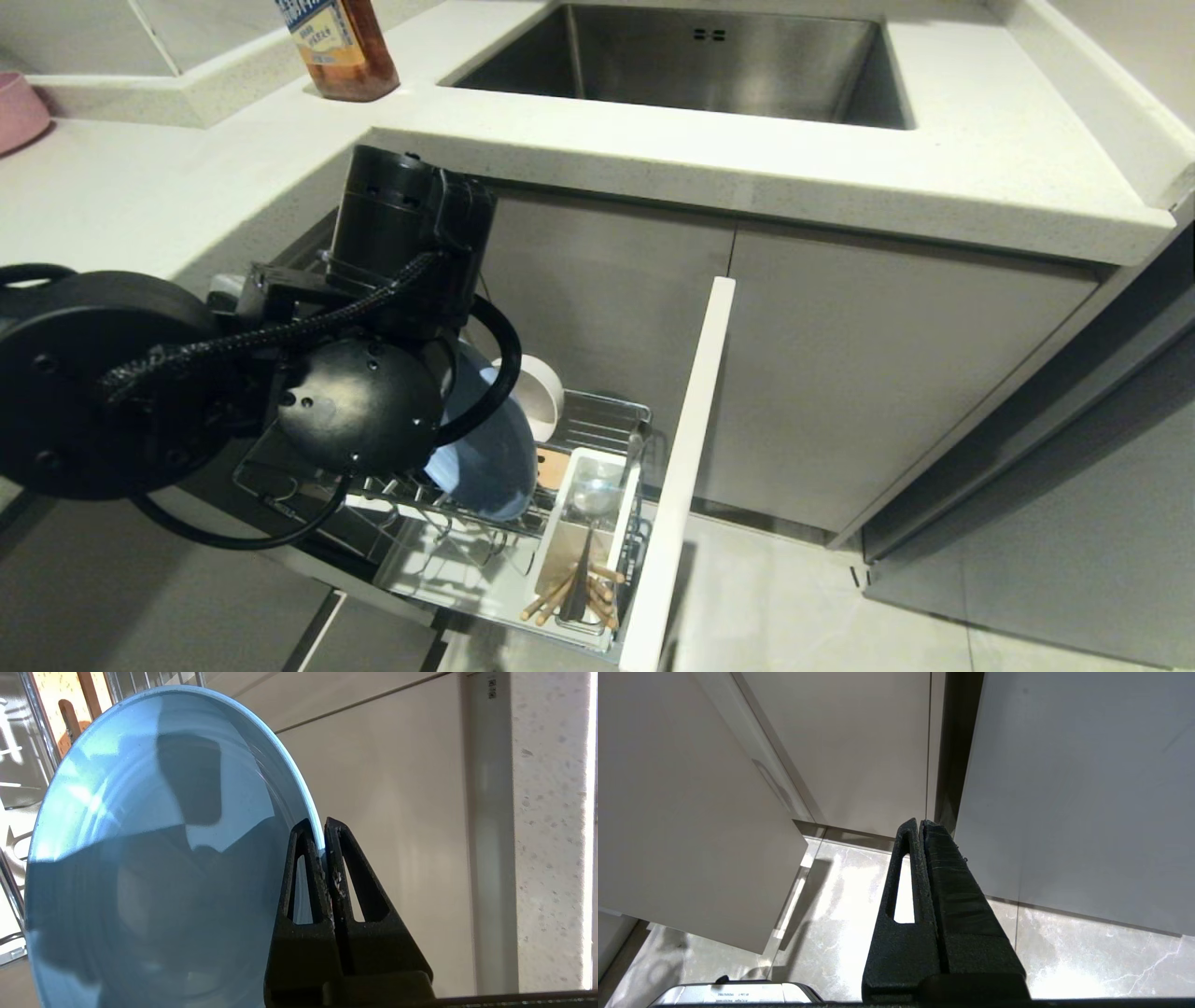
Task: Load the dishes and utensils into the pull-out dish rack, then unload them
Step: Pick up the plate and place it in the cupboard
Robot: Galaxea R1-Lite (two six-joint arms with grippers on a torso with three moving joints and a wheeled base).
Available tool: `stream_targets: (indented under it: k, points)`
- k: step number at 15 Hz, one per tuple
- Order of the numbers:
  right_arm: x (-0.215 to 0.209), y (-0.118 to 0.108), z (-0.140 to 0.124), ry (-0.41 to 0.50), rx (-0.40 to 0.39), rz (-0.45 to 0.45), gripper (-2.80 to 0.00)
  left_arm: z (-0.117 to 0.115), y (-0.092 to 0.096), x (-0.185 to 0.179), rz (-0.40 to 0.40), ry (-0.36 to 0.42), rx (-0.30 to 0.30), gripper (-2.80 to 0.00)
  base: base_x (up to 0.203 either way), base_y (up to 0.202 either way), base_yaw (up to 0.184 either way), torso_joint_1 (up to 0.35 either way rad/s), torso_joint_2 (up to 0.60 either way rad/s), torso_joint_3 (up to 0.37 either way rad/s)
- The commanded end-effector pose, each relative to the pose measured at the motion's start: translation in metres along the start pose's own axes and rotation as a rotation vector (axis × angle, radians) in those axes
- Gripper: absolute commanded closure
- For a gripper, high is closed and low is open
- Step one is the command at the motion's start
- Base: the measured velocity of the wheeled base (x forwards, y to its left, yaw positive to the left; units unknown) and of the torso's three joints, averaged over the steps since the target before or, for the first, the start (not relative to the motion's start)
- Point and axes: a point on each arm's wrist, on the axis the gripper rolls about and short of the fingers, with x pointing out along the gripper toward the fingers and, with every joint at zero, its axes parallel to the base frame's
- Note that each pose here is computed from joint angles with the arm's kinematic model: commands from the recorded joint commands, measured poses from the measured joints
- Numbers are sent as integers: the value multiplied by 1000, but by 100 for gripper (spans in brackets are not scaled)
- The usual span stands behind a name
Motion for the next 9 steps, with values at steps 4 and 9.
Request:
stream_targets:
  k: [4, 9]
  points:
    - [0, 0, 0, 0, 0, 0, 0, -6, 10, 9, 29, -21, -19, 0, 0, 0, 0, 0, 0, 0]
    - [0, 0, 0, 0, 0, 0, 0, -5, 10, 11, 27, -26, -55, 0, 0, 0, 0, 0, 0, 0]
